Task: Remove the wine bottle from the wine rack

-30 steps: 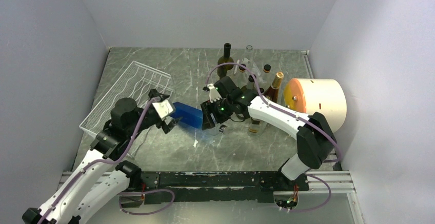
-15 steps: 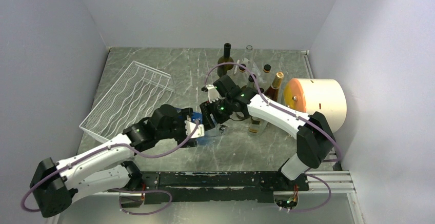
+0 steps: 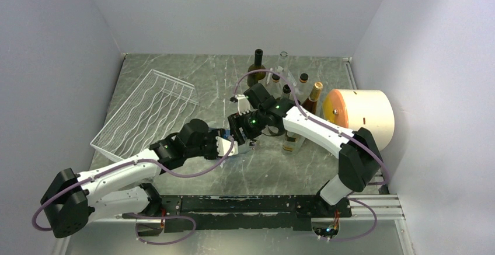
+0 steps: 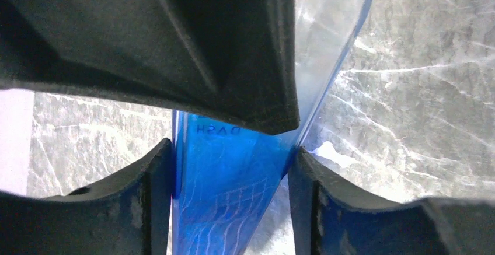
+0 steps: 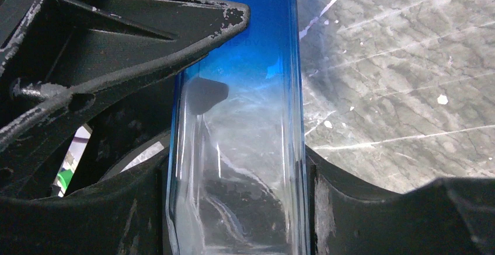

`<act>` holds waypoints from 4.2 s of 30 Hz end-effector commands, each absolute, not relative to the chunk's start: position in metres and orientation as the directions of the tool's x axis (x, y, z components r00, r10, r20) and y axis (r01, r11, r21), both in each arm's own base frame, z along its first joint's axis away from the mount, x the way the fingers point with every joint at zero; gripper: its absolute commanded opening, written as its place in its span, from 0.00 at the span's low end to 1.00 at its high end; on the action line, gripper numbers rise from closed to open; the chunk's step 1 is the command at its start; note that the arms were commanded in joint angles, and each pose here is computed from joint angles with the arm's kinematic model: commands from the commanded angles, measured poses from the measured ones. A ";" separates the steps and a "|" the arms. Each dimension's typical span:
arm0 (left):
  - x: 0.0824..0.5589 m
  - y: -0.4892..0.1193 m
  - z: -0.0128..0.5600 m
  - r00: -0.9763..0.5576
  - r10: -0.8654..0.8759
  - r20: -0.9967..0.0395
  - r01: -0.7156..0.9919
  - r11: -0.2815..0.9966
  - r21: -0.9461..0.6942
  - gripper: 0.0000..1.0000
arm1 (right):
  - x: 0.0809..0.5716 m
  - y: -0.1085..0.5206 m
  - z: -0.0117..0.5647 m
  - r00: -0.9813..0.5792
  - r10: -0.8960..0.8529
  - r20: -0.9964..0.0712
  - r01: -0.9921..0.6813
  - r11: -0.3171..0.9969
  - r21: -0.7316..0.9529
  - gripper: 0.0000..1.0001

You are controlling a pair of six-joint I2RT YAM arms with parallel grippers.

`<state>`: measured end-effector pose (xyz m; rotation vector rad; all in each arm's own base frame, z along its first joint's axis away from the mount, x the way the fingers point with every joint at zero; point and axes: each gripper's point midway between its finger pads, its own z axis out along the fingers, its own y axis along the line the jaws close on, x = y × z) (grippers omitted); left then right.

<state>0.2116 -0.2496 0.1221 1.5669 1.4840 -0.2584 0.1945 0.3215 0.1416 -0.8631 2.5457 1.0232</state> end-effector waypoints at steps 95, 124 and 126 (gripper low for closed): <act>0.272 -0.161 0.300 0.082 0.086 -0.993 0.459 0.881 0.114 0.99 | 0.357 0.276 0.354 -0.389 -0.160 -0.907 -0.517 0.853 0.071 1.00; 0.284 -0.044 0.472 0.217 -0.211 -0.953 0.191 0.967 -0.170 0.99 | 0.228 0.041 0.406 0.098 0.207 -0.973 -0.021 0.978 0.206 1.00; 0.282 -0.039 0.469 0.221 -0.198 -0.955 0.165 0.973 -0.164 0.99 | 0.228 0.038 0.407 0.102 0.209 -0.973 -0.010 0.978 0.209 1.00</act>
